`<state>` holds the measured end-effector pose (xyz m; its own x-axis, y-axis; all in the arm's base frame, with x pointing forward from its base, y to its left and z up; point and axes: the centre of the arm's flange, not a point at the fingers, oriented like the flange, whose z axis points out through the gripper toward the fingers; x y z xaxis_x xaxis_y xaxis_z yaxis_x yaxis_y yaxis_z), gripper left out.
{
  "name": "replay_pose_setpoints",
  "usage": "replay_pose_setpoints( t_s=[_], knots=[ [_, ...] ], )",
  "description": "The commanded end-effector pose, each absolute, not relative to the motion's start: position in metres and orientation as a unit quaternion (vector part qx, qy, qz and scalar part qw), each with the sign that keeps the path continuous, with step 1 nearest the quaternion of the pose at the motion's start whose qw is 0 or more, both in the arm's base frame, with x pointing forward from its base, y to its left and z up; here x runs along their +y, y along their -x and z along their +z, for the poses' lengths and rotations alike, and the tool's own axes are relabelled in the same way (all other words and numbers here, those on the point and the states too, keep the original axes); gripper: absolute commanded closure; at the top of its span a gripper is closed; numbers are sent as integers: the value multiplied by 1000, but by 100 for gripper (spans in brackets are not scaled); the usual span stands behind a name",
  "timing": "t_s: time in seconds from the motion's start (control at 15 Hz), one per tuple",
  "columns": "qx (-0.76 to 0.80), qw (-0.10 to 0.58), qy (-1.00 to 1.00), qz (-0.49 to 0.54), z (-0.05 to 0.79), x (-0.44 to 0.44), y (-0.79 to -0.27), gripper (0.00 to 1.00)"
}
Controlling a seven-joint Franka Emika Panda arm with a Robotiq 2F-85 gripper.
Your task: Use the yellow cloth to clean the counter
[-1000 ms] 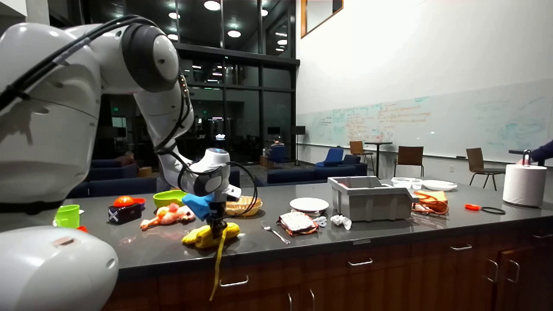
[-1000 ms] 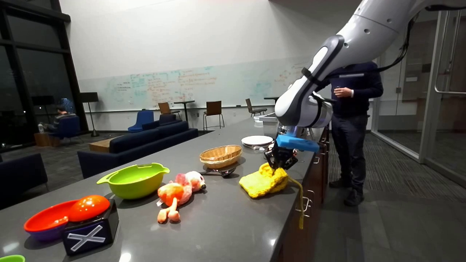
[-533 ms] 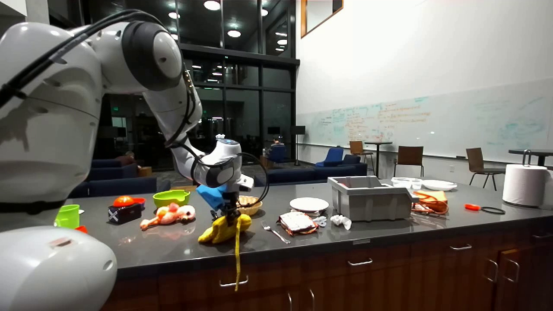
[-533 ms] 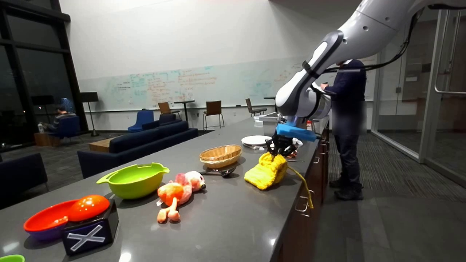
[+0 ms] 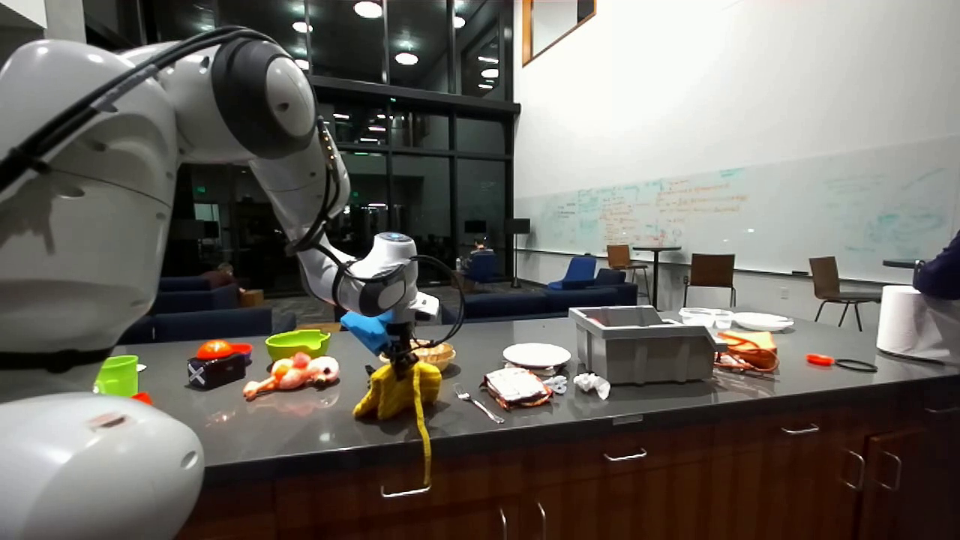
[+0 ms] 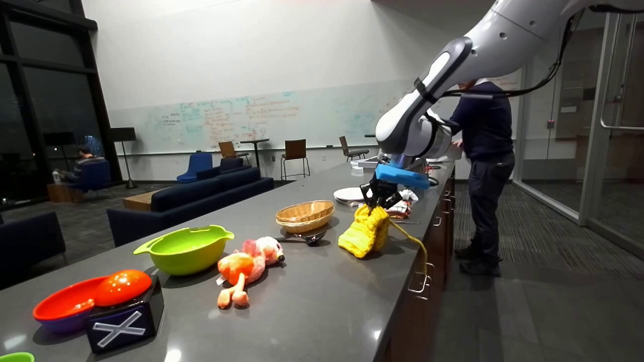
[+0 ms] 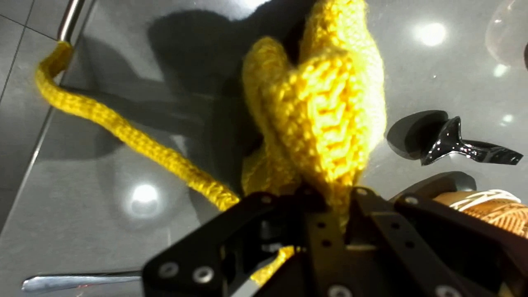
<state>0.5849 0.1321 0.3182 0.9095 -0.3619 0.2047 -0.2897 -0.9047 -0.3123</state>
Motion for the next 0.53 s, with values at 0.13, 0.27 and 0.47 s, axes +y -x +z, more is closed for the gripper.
replay_pose_setpoints(
  t_s=[0.13, 0.27, 0.47],
  knots=[
    [150, 128, 972, -129, 321, 156, -582, 54],
    [139, 118, 974, -136, 325, 164, -581, 42],
    [117, 104, 977, -147, 334, 177, -578, 20]
  ],
)
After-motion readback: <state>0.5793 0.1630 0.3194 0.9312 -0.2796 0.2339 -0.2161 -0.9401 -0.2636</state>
